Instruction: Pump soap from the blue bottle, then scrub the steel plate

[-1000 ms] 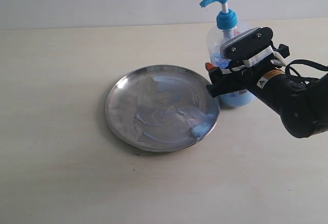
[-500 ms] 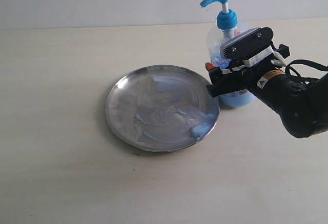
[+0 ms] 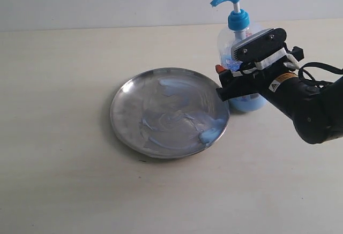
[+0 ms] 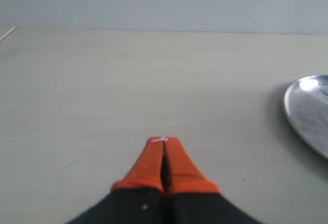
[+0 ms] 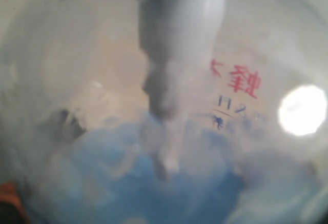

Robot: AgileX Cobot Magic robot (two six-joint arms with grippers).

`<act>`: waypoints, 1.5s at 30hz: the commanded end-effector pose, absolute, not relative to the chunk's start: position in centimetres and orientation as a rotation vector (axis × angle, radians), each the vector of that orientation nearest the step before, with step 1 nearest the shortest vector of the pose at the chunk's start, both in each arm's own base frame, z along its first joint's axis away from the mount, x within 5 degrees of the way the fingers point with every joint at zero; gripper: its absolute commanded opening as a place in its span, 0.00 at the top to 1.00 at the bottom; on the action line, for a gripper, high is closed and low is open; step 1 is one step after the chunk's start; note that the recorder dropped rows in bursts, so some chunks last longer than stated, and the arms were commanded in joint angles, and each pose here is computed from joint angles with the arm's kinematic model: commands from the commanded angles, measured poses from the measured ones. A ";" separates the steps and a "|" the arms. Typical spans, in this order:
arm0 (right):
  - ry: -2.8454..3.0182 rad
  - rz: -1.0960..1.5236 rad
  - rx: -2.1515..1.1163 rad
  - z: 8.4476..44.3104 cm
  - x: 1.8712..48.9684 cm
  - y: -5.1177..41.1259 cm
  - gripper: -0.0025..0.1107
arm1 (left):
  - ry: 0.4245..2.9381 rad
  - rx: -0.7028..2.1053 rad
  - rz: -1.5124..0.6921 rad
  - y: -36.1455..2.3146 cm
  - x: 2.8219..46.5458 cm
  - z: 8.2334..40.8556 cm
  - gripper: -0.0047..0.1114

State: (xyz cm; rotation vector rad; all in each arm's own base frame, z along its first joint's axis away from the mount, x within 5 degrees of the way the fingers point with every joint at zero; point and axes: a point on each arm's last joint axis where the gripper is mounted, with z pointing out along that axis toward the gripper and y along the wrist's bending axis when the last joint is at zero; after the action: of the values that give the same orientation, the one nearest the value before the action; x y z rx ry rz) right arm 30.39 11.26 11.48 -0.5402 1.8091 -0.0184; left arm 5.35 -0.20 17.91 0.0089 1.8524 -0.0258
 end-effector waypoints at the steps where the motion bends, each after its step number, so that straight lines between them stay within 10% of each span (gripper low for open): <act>1: 1.727 -0.029 -0.519 12.6 30.8 11.4 0.98 | 1.836 0.010 -0.021 -0.2 5.3 18.1 0.96; 19: 1.734 -0.026 -0.517 12.5 30.8 11.4 0.98 | 1.825 0.140 -0.121 -1.4 8.4 28.8 0.96; 45: 1.735 -0.027 -0.519 12.5 30.8 11.4 0.98 | 1.804 0.138 -0.122 -1.5 8.9 29.8 0.96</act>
State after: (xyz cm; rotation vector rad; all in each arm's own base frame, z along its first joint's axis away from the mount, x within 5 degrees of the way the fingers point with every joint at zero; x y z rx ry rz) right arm 30.39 11.23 11.46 -0.5359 1.8127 -0.0199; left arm 8.80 -1.38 29.43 0.1344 1.8247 -0.1160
